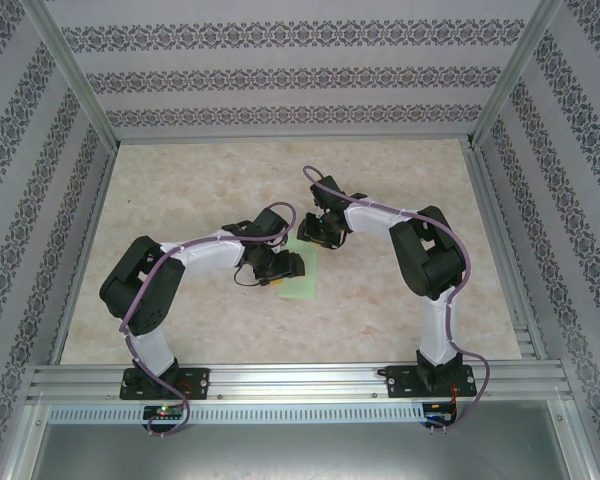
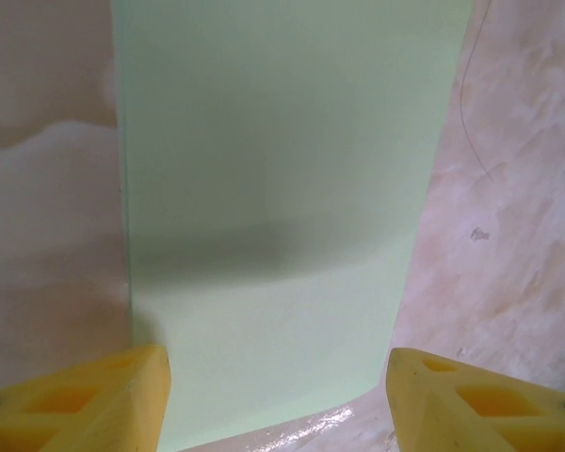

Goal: Fold a paper plane with a square sheet of paper (pick it up from the middle)
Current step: Fold the triangle a second time at the center of the table.

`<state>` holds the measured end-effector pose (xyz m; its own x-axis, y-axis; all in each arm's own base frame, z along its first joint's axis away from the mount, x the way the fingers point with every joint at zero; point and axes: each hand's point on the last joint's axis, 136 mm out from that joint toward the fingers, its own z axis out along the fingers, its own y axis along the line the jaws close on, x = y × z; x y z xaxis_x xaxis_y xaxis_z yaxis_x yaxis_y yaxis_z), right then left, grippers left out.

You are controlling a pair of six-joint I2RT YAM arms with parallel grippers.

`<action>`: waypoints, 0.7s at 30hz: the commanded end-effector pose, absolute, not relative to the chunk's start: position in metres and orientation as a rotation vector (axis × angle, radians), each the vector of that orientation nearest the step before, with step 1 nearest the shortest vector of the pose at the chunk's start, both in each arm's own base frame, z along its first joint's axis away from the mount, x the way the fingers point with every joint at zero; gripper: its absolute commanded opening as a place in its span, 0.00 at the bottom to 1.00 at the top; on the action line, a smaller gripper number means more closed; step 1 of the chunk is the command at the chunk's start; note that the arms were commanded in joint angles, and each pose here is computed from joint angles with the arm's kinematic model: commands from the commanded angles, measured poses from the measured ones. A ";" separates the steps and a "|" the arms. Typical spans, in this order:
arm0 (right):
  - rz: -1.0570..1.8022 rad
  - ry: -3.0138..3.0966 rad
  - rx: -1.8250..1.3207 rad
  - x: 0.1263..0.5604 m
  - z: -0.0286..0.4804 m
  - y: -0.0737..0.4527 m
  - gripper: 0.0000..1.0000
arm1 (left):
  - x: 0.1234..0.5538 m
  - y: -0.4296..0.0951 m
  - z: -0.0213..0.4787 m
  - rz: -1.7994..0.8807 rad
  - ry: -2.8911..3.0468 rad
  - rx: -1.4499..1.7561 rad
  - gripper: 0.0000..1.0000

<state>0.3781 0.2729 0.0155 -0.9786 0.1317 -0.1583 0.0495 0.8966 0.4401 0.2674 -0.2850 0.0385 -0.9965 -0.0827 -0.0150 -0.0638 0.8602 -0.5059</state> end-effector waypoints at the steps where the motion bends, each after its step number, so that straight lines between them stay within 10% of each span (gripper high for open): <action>1: 0.549 2.997 0.181 0.358 -0.039 0.256 0.38 | 0.266 -0.277 0.035 -0.690 3.011 -0.082 0.63; 21: 0.549 3.008 0.190 0.354 -0.045 0.253 0.38 | 0.262 -0.305 0.036 -0.716 3.031 0.015 0.60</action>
